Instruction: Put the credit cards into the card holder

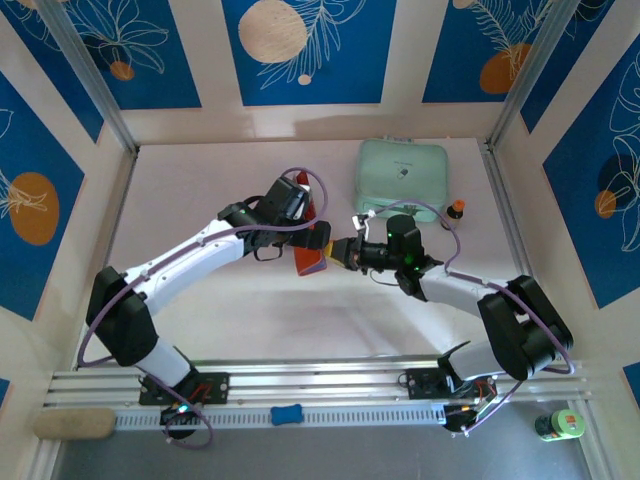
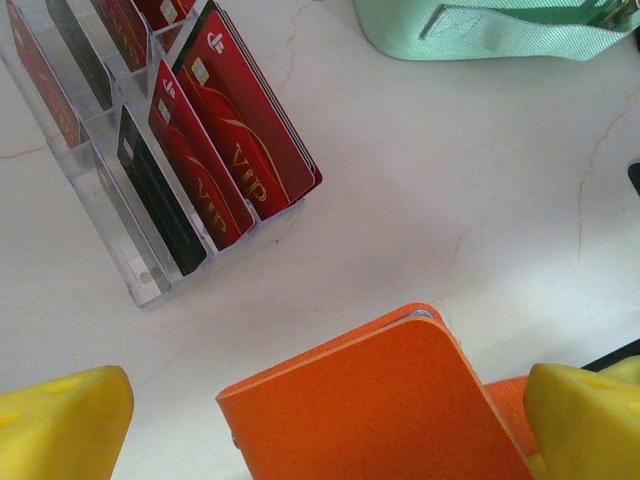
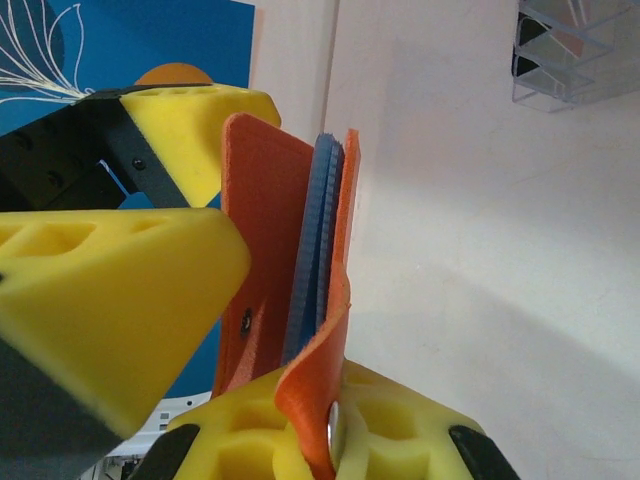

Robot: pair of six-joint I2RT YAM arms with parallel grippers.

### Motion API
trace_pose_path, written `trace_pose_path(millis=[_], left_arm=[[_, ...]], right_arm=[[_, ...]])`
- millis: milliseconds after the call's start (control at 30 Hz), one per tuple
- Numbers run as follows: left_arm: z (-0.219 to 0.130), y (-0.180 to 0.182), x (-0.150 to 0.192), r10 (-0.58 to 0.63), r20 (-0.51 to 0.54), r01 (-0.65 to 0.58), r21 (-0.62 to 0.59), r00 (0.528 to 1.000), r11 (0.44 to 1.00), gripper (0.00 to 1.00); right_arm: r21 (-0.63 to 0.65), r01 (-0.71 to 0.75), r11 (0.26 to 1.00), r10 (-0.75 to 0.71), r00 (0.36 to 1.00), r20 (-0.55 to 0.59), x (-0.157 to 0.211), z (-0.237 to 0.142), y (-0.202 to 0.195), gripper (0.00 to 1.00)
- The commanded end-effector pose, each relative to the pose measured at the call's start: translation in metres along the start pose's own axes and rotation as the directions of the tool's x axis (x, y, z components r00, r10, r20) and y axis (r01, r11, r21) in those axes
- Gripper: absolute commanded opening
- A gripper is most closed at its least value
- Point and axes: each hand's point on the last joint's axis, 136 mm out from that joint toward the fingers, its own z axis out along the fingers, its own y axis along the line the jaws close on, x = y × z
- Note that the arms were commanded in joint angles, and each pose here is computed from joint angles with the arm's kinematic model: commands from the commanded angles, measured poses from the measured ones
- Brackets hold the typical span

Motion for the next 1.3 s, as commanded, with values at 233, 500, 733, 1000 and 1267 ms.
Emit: trace_pose_path(millis=[233,500,733,1000,1267], left_arm=[[-0.001,0.014,0.015,0.054,-0.031,-0.056,-0.068,0.998,0.996,1.0],[-0.008,0.014,0.012,0.056,-0.016,-0.057,-0.068,0.998,0.996,1.0],[-0.013,0.012,0.008,0.047,0.011,-0.047,-0.053,0.999,0.997,1.0],[-0.012,-0.007,-0.012,0.035,0.036,-0.036,0.014,0.999,0.999,1.0],[0.001,-0.016,-0.012,0.024,0.022,-0.025,0.035,0.999,0.999,1.0]], right_arm=[[-0.003,0.019,1.0,-0.019,0.999,0.027,-0.002,-0.008,0.001,0.0],[-0.003,0.017,1.0,-0.017,0.999,0.029,-0.003,-0.009,0.001,0.0],[-0.002,0.013,1.0,-0.013,1.0,0.027,-0.003,-0.009,0.0,0.0],[0.001,0.01,1.0,-0.01,1.0,0.028,-0.003,-0.008,-0.002,0.0],[0.002,0.01,1.0,-0.01,1.0,0.027,-0.003,-0.008,-0.003,0.0]])
